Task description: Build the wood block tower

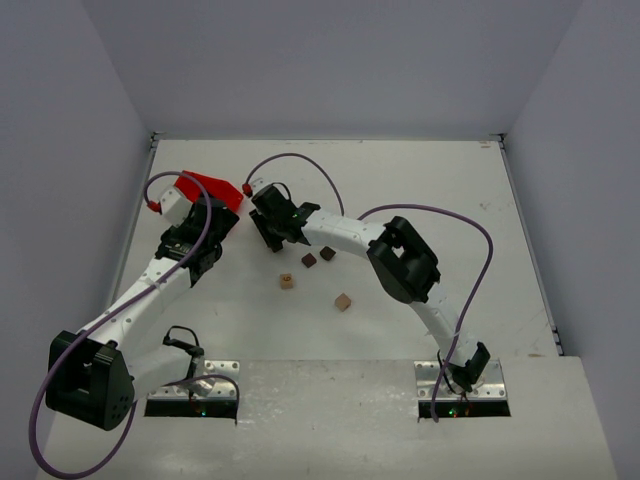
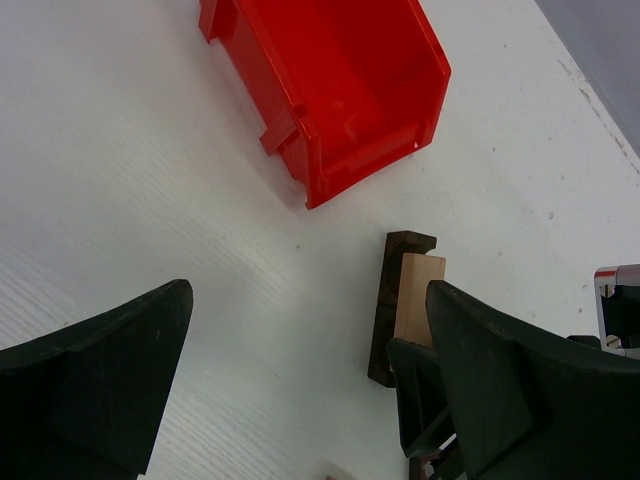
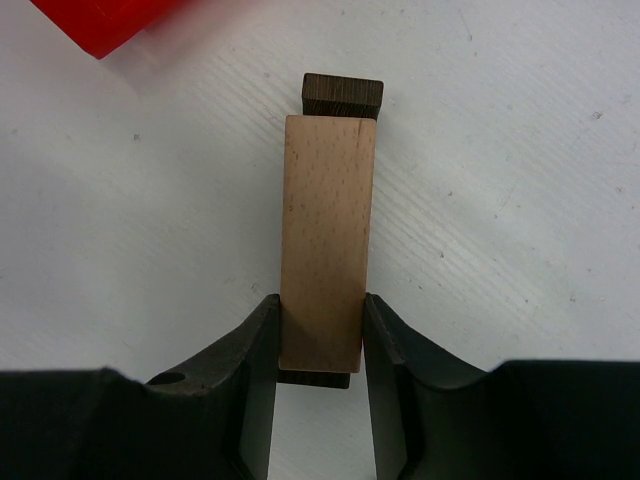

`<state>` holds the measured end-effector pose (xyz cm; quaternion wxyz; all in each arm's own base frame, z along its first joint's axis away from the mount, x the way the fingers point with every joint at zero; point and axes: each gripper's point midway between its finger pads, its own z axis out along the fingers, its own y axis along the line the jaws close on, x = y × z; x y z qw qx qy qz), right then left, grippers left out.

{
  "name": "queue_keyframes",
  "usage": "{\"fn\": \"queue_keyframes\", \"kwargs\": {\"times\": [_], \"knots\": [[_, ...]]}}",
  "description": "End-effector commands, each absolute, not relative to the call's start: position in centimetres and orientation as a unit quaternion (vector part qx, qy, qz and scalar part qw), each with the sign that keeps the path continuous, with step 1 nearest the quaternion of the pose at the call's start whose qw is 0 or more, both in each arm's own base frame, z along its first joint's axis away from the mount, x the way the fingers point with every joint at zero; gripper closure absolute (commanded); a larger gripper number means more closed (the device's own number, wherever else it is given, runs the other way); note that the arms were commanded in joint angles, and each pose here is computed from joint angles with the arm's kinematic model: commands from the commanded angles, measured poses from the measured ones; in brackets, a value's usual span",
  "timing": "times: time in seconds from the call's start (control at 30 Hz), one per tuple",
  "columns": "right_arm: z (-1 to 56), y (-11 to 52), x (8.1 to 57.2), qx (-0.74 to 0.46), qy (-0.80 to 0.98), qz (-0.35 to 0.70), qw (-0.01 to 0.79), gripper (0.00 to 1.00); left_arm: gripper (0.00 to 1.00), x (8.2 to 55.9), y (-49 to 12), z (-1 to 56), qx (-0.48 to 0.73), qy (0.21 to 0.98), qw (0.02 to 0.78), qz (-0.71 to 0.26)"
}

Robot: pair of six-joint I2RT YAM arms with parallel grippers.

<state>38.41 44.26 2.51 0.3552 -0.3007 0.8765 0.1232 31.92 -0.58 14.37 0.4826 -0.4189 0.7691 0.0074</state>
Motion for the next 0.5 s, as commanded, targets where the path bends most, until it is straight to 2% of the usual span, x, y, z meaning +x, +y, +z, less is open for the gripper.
{"fn": "queue_keyframes", "kwargs": {"times": [0.0,0.47], "knots": [[6.61,45.51,39.84,-0.284,0.859,0.145,0.401,0.63,0.0,32.47,-0.29,15.39,-0.424,0.755,0.5,-0.004],[6.4,45.96,40.13,-0.287,0.856,0.148,0.404,0.61,0.0,32.47,-0.27,15.37,-0.424,0.755,0.5,-0.003]]}}
